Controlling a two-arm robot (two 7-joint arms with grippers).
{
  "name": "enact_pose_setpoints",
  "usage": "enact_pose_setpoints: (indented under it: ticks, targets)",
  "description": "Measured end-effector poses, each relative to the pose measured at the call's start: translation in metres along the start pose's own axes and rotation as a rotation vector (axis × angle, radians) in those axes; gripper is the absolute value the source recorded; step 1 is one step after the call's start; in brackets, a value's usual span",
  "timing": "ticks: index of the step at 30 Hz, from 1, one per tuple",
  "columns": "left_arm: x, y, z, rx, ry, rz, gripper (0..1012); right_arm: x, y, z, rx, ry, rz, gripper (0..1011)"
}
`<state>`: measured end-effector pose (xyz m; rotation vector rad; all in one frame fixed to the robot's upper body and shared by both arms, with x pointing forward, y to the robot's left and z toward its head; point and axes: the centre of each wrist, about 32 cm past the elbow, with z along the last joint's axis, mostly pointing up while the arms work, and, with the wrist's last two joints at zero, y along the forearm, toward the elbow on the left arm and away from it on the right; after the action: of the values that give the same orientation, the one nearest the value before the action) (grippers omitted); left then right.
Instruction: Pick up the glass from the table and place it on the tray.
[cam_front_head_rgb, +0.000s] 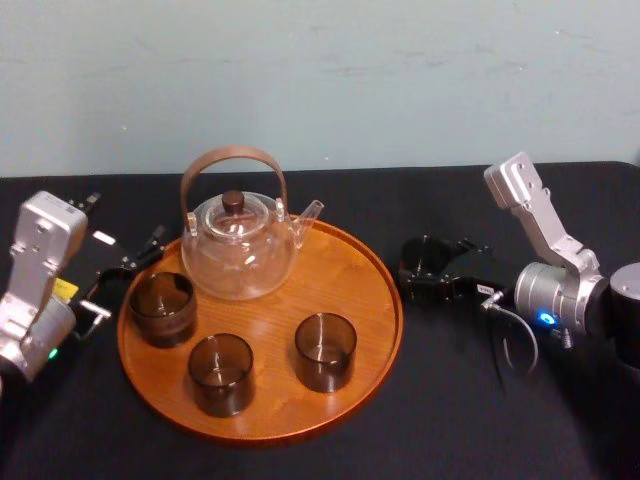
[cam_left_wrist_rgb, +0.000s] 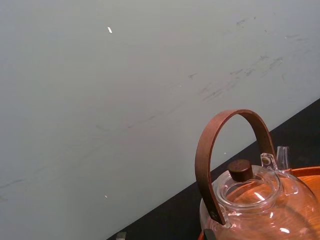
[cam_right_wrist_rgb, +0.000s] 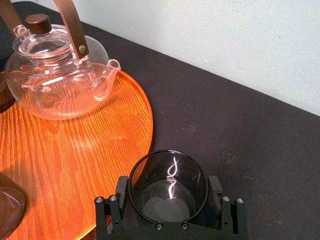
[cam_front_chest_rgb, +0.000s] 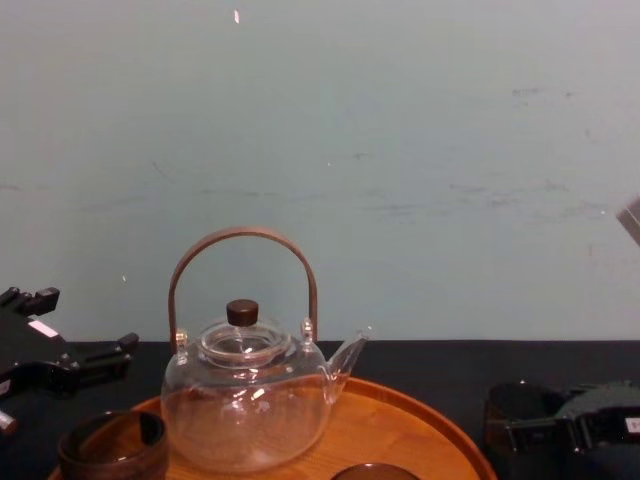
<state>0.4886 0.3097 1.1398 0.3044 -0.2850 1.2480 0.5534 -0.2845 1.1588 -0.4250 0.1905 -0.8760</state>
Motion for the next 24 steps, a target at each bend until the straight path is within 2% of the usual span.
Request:
enact_pose_setpoints:
  ticks: [6, 20, 24]
  targets:
    - [0.0000, 0.0000, 0.0000, 0.000, 0.000, 0.000, 1002, 0.0001, -0.0002, 0.0001, 0.001, 0.001, 0.000, 905]
    - [0.0000, 0.0000, 0.0000, 0.000, 0.000, 0.000, 1001, 0.0003, -0.0008, -0.0001, 0.003, 0.004, 0.002, 903]
    - [0.0000, 0.0000, 0.0000, 0.000, 0.000, 0.000, 1001, 0.0015, -0.0054, 0.0020, 0.020, 0.015, 0.010, 903]
